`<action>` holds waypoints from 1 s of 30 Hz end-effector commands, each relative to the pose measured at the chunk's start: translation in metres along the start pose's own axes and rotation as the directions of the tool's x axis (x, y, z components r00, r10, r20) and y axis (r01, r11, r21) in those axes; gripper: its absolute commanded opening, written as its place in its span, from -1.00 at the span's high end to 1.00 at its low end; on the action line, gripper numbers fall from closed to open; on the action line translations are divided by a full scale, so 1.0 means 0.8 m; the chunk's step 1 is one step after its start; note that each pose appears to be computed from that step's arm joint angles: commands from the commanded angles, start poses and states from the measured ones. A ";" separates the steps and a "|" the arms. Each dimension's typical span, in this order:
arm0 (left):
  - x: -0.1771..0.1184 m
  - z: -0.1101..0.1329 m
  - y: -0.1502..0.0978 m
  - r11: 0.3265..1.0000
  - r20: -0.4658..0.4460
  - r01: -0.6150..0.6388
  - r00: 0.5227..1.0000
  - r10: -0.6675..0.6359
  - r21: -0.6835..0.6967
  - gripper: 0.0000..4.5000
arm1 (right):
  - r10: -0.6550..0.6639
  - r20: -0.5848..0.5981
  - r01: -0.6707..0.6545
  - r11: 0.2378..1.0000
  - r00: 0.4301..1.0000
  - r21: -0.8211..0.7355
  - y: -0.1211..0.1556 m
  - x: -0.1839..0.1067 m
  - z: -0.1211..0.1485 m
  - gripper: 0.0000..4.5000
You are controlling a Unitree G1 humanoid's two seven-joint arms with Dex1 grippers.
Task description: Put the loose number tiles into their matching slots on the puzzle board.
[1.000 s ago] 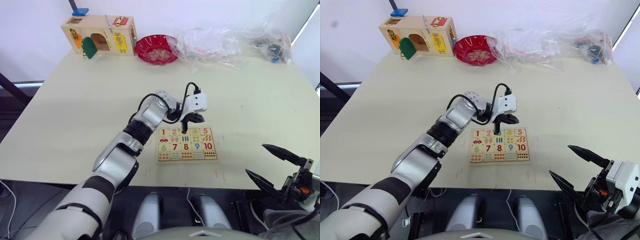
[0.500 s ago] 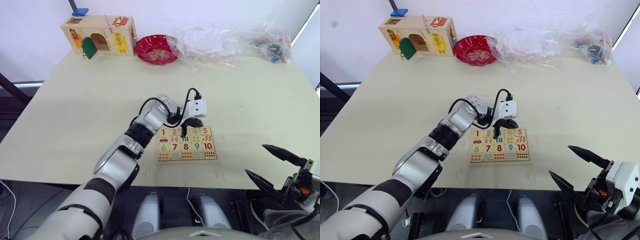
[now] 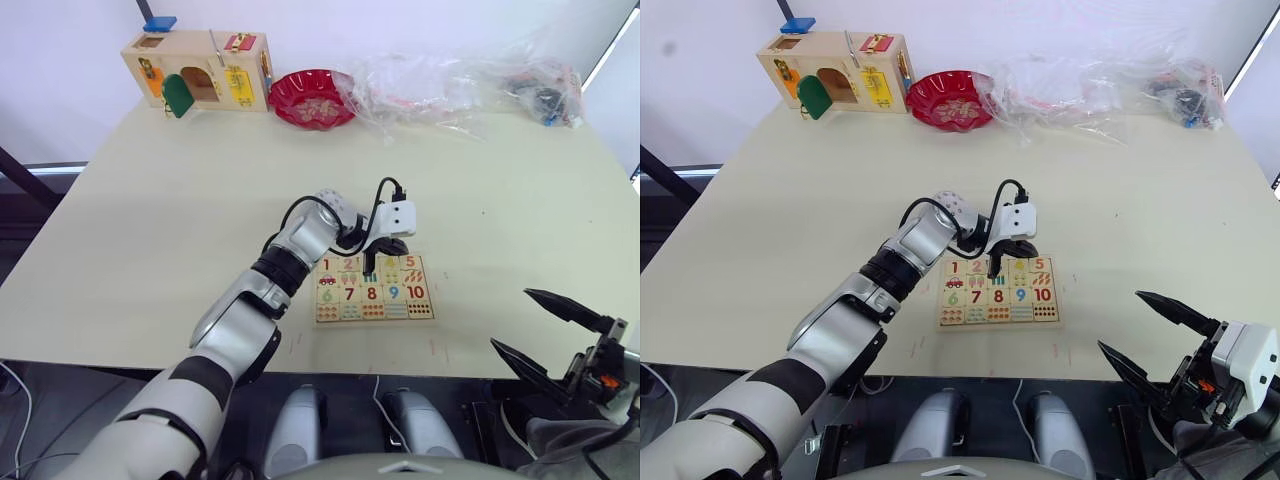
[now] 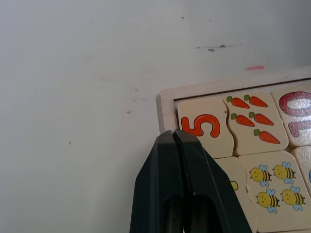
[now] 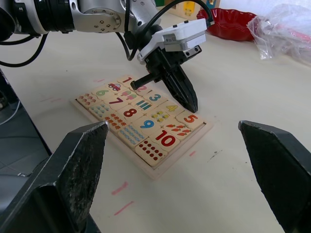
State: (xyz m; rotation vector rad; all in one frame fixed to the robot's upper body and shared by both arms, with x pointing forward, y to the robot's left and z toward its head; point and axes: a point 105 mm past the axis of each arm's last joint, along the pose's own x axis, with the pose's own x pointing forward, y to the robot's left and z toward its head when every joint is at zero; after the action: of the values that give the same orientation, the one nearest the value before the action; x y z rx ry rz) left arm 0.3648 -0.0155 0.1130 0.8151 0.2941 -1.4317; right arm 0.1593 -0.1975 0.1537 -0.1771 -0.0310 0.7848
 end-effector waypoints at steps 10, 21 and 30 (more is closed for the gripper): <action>-0.002 0.007 -0.003 0.999 0.015 0.014 1.000 -0.015 0.030 0.99 | 0.018 0.012 -0.017 1.000 1.000 -0.022 0.003 0.000 0.009 -1.00; -0.035 0.029 0.024 0.992 0.175 -0.099 0.978 0.111 -0.076 0.99 | 0.023 0.037 -0.022 1.000 0.999 -0.020 0.005 0.005 0.014 -1.00; -0.137 0.033 0.043 0.883 0.450 -0.306 0.772 0.448 -0.355 0.99 | -0.037 0.070 0.035 0.999 0.997 0.037 -0.007 0.031 0.017 -1.00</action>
State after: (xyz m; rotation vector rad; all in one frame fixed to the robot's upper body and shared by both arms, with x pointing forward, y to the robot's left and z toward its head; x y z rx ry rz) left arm 0.3731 0.0409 0.1852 0.3068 0.0273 -1.1935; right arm 0.1774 -0.1881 0.1637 -0.1193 -0.0762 0.7533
